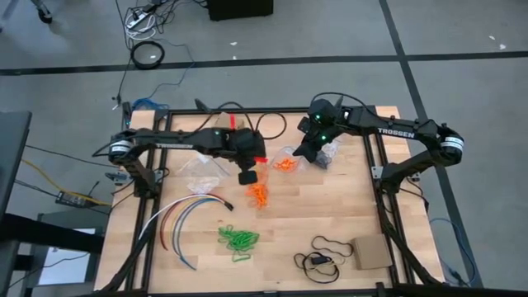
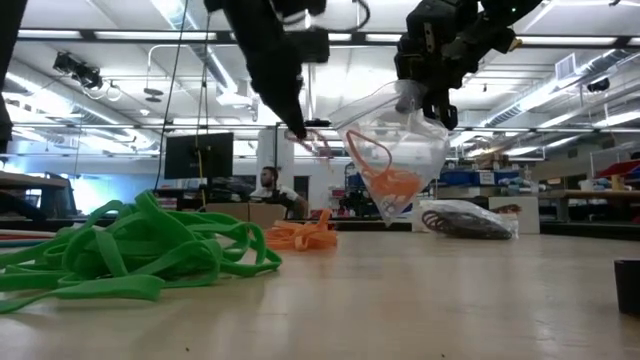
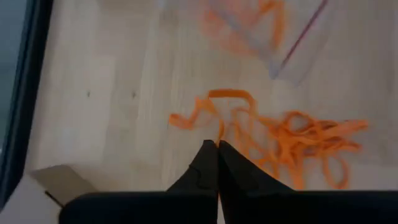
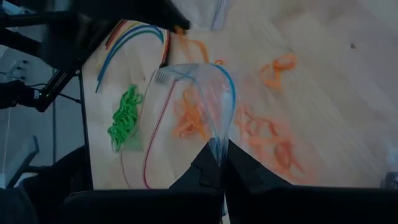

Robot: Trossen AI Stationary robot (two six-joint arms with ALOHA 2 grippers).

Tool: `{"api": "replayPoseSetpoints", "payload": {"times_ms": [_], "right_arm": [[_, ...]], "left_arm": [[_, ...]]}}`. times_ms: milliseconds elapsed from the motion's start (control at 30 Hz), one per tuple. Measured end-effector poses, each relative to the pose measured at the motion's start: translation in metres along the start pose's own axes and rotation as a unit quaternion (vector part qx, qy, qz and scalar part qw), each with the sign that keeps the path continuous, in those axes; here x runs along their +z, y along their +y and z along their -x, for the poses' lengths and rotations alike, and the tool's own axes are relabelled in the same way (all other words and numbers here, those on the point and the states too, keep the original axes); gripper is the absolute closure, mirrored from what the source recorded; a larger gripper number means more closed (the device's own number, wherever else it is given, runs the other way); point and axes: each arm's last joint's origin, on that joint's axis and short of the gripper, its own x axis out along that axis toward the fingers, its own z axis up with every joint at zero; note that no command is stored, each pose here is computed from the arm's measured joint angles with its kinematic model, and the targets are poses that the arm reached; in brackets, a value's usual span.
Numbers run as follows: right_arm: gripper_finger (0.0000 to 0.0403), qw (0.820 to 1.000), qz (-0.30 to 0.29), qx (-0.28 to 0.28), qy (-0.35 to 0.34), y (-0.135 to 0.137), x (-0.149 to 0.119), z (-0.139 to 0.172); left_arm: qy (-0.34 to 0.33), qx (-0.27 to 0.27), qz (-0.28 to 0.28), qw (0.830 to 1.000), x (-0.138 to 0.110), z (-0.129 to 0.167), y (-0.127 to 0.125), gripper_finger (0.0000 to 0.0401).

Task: Sort rubber bands
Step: Put the orange rubber band into the transparent zip bag

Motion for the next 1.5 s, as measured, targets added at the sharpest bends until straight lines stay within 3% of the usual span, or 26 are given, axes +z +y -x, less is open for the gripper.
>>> {"api": "replayPoseSetpoints", "payload": {"times_ms": [67,333,700,833,1233,1333,1500], "right_arm": [[0.0403,1.0,0.001,0.0,0.001,0.0,0.0,0.0],[0.0403,1.0,0.001,-0.002,0.001,0.0,0.0,0.0],[0.0403,0.999,-0.04,0.011,-0.006,0.004,0.001,-0.001],[0.0403,0.999,-0.04,0.031,-0.015,0.01,0.003,-0.003],[0.0403,0.996,-0.056,0.049,-0.04,0.015,0.008,-0.004],[0.0403,0.996,-0.057,0.049,-0.039,0.015,0.008,-0.004],[0.0403,0.997,-0.056,0.046,-0.034,0.015,0.007,-0.004]], "left_arm": [[0.001,-0.023,-0.01,1.0,0.001,0.006,-0.001,0.04],[-0.076,-0.014,-0.005,0.997,0.025,0.032,-0.007,0.0401],[-0.174,0.108,-0.081,0.976,0.053,0.051,-0.026,0.0401],[-0.163,0.116,-0.11,0.974,0.054,0.042,-0.032,0.0401],[-0.048,0.149,-0.149,0.976,0.043,-0.004,-0.044,0.0395],[-0.054,0.149,-0.149,0.976,0.044,-0.005,-0.046,0.0374],[-0.089,0.115,-0.143,0.979,0.052,0.004,-0.047,0.0303]]}}
